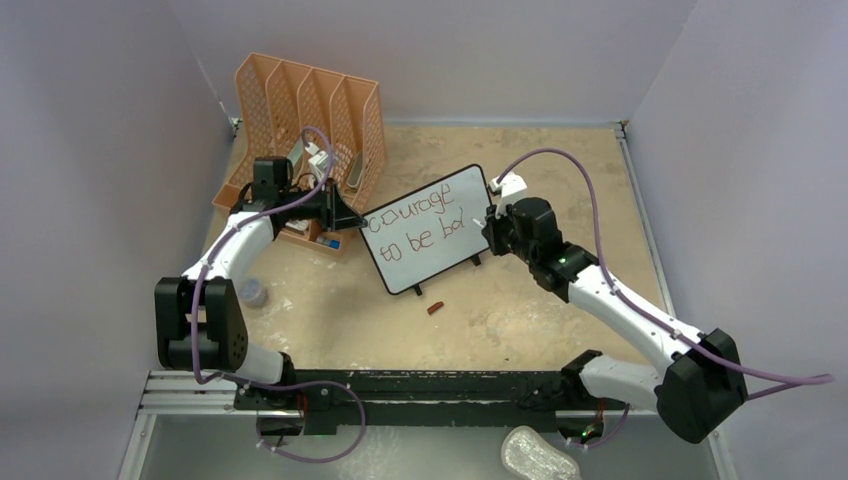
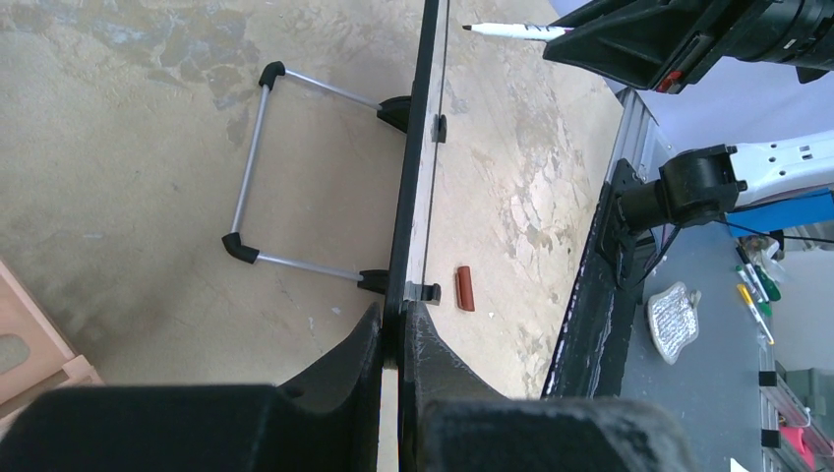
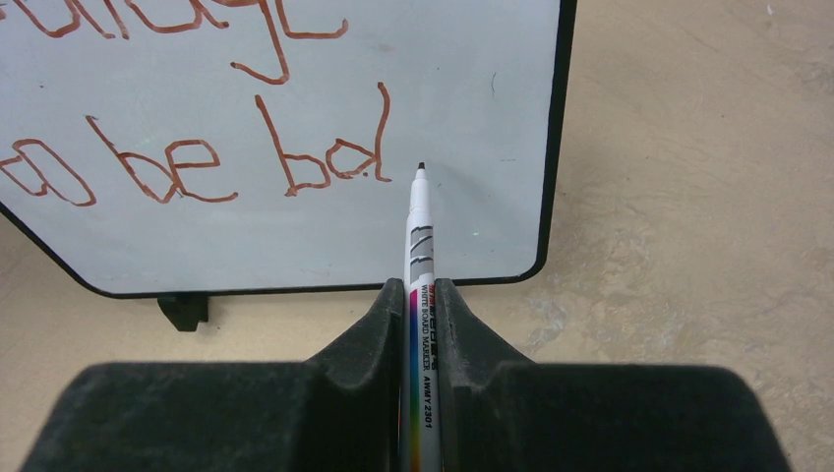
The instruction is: Write a sentence on the whiteboard
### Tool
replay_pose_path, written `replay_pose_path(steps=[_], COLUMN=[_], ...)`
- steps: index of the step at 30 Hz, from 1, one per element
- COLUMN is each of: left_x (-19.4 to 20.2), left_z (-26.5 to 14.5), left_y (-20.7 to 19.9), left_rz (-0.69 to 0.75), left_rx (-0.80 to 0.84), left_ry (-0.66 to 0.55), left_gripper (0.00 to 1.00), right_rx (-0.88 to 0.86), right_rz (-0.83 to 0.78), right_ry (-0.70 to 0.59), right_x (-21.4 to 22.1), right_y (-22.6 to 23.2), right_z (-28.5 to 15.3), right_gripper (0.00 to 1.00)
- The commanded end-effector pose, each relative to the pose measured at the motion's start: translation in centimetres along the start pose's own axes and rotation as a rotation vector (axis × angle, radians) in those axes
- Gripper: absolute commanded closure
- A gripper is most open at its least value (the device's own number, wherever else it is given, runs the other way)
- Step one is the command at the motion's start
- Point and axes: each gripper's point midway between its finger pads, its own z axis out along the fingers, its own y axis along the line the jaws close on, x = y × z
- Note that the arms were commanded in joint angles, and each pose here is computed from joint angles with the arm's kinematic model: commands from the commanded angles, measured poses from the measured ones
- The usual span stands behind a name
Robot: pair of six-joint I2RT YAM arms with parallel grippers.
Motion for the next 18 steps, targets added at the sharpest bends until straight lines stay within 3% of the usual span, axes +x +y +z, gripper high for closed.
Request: replay_pose_path(steps=[1,18], left_x=[-0.38,-0.57], left_z=[-0.64,-0.59], left_y=[0.9,0.4], left_rz=[0.025,0.037], left_rx=[-0.06,-0.034], left_ry=[-0.02,-0.027], left_gripper=[1.0,1.0], right_rx=[0.027,0.005], right_rz=[0.052,0.074], right_ry=[-0.045,-0.082], right_x=[-2.08,-2.06], right_y=[-0.06,0.84], right_z=[-0.33,-0.03], right_gripper=[1.0,1.0])
